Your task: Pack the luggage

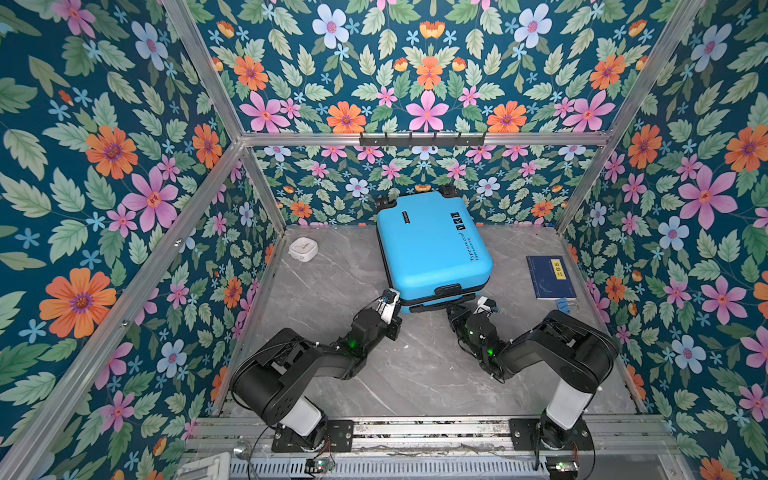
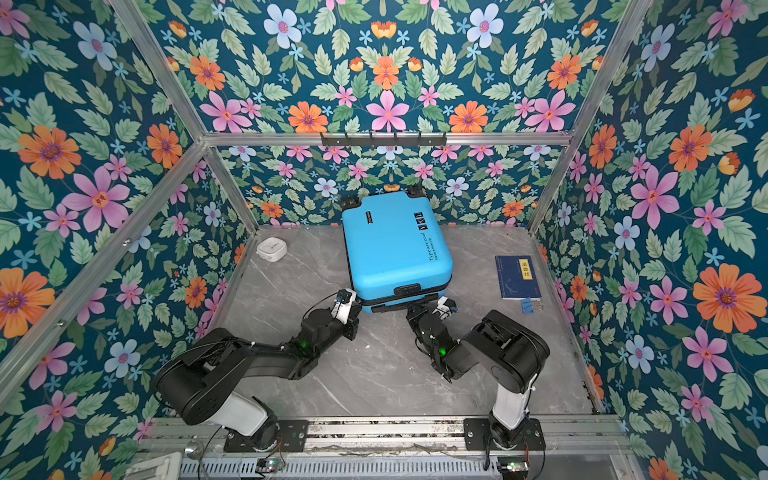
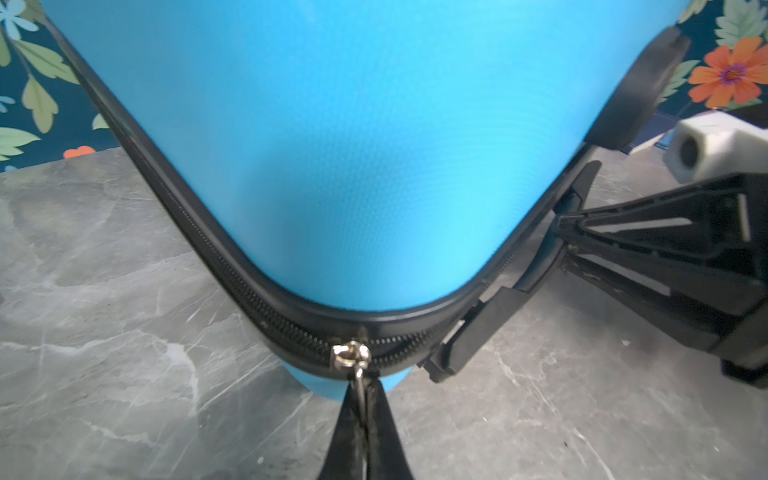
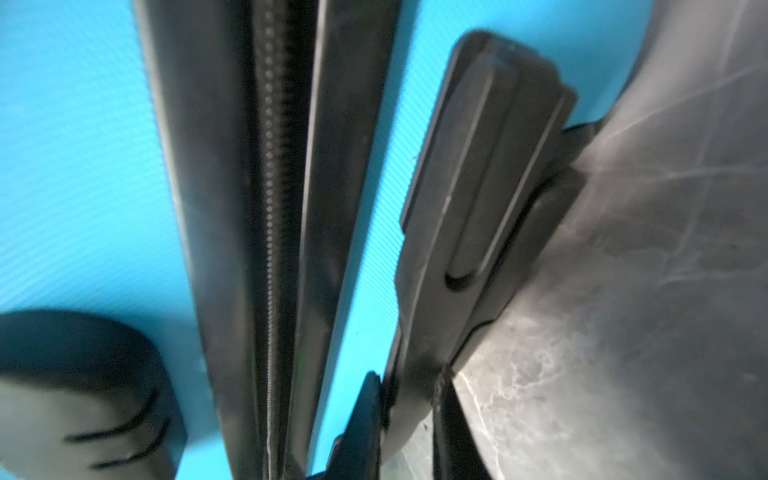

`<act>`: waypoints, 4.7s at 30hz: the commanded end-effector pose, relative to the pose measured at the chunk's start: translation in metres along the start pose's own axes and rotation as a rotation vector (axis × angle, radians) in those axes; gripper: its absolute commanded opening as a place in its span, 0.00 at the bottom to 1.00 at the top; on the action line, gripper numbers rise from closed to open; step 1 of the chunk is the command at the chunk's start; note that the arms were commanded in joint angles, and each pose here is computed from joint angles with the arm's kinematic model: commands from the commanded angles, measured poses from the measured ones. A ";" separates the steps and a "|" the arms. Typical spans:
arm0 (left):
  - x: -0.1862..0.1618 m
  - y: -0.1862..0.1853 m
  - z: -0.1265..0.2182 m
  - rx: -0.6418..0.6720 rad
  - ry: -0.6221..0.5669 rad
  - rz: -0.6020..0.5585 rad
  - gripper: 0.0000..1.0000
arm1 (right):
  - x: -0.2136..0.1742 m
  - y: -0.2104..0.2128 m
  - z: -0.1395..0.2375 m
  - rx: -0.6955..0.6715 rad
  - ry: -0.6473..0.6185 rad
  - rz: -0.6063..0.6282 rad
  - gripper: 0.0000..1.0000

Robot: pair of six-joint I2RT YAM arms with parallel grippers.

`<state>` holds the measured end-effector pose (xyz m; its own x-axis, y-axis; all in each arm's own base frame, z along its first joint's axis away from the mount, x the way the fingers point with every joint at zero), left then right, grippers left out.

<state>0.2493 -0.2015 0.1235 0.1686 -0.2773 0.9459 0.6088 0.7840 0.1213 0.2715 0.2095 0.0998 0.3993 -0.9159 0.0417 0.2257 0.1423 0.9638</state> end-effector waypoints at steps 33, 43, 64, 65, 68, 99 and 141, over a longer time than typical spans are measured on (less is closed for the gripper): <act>0.046 -0.058 -0.003 -0.231 -0.217 0.008 0.00 | -0.059 0.008 -0.004 0.067 0.307 0.090 0.00; 0.047 -0.070 -0.003 -0.295 -0.205 -0.003 0.00 | -0.100 0.008 -0.009 0.072 0.399 0.114 0.00; 0.032 -0.047 0.028 -0.154 -0.190 0.016 0.00 | -0.043 -0.015 0.068 -0.095 0.313 0.267 0.60; 0.030 -0.046 0.030 -0.149 -0.188 0.018 0.00 | -0.036 -0.014 0.074 -0.119 0.293 0.291 0.60; 0.026 -0.042 0.035 -0.137 -0.180 0.020 0.00 | -0.014 0.000 0.088 -0.230 0.217 0.389 0.61; -0.006 -0.006 0.091 0.117 -0.082 0.054 0.00 | 0.014 0.083 -0.013 -0.287 0.421 0.453 0.63; 0.074 -0.103 0.030 0.131 -0.366 0.155 0.00 | -0.093 0.049 -0.012 -0.259 0.533 0.423 0.59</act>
<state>0.1789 -0.2636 0.1310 0.1060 -0.2701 0.9570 0.3855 0.8983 0.2109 0.2858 0.2883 0.1522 0.6972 -0.6539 0.2940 0.1810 0.5573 0.8103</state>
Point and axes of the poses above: each gripper's point midway between its finger pads, its own z axis back along the fingers, its own y axis along the line the jaws close on, x = y × z, the point moved 8 cm from there along z, back along the fingers, and after that the axes turned 10 degrees about -z, right-handed, at the moved point
